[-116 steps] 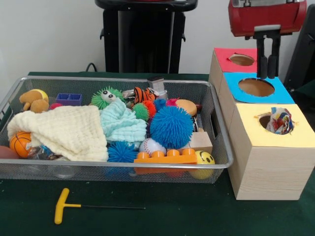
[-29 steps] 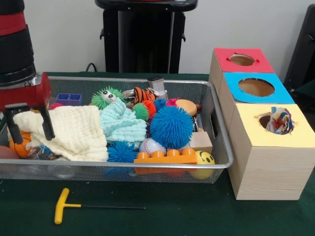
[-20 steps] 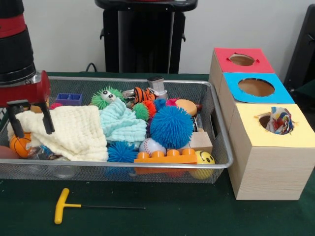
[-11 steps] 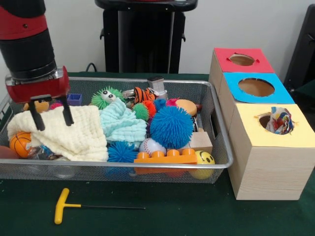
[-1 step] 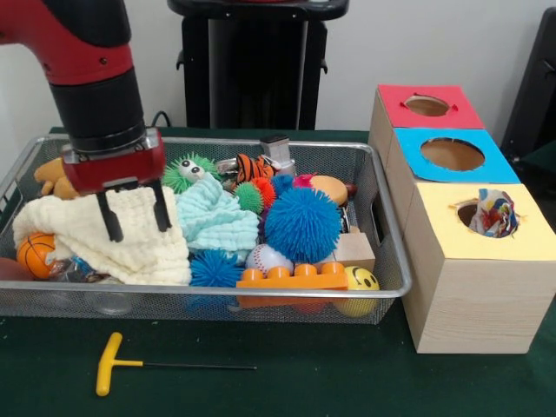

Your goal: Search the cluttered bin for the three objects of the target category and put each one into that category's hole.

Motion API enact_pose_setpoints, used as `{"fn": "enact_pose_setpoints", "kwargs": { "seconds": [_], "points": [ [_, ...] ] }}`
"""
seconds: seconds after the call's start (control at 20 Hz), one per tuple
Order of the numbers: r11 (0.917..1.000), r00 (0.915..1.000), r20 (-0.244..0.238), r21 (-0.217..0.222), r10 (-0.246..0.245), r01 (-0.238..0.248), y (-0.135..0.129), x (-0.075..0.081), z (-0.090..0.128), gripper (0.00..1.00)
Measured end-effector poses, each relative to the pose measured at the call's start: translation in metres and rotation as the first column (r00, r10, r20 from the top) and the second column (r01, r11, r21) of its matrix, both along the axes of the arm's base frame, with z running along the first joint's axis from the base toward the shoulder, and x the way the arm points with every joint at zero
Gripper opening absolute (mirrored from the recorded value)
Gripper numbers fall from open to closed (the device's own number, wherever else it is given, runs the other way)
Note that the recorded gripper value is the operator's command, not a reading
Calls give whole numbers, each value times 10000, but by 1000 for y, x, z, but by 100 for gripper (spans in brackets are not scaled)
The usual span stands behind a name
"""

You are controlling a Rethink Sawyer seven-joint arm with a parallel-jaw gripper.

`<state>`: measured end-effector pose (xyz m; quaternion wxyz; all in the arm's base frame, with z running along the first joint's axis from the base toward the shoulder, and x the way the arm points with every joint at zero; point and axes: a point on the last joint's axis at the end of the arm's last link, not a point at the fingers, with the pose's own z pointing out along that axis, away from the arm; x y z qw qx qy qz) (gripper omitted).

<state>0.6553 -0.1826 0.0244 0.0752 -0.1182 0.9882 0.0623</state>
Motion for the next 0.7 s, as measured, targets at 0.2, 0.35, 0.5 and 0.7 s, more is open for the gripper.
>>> {"fn": "enact_pose_setpoints", "kwargs": {
  "seconds": [0.2,0.35,0.5,0.7],
  "points": [
    [9998,9995,251,21,216,-216,20,-1,-10,100],
    [9992,9987,317,35,391,-393,35,-5,-17,100],
    [9982,9977,324,94,595,-599,53,-13,-27,100],
    [9971,9965,374,136,743,-748,67,-19,-36,100]
  ]
}}
